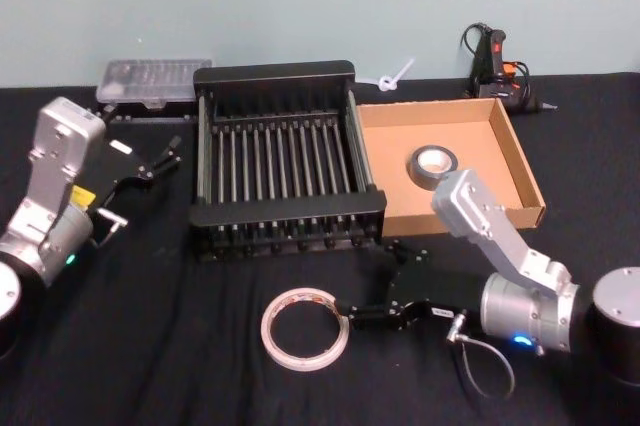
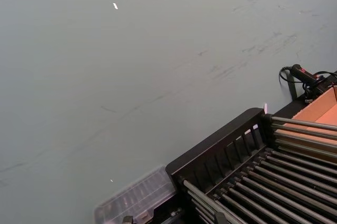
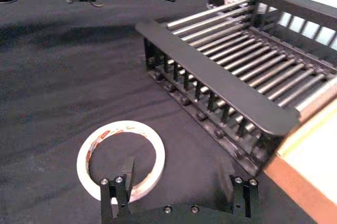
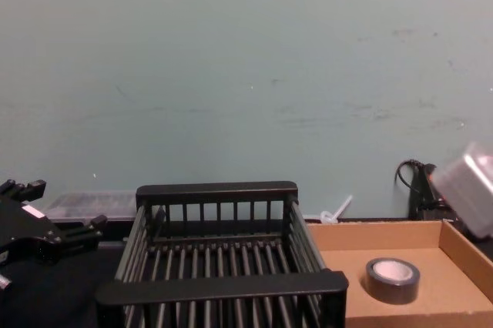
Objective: Pick up the white tape and place it into the black box , Pick up the silver tape and place it into the brown box.
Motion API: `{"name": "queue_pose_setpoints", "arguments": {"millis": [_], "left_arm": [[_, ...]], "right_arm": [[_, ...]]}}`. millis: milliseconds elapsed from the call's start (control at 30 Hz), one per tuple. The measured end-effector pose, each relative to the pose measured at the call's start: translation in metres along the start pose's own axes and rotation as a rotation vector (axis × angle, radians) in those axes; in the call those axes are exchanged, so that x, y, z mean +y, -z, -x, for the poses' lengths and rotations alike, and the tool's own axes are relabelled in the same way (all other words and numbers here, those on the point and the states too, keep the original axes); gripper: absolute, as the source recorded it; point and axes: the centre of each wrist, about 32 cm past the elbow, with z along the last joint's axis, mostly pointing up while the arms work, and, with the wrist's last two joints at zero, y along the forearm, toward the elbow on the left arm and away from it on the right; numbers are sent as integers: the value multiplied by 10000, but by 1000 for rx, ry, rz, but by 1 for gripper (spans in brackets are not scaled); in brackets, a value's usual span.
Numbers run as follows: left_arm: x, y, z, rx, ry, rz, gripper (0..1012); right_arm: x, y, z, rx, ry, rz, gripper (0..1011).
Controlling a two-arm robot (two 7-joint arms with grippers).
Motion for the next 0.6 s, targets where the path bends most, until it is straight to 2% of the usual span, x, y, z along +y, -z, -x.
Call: {"name": "queue_pose_setpoints", "arguments": {"millis": [367,600], "left_arm": [[0,0,0,0,0,0,1001],[0,0,0,0,0,0,1001]], "right_arm": [[210,-74,-89,-31,-59,25,1002],[324,-87,-106,-32,-79,48,1002]]}}
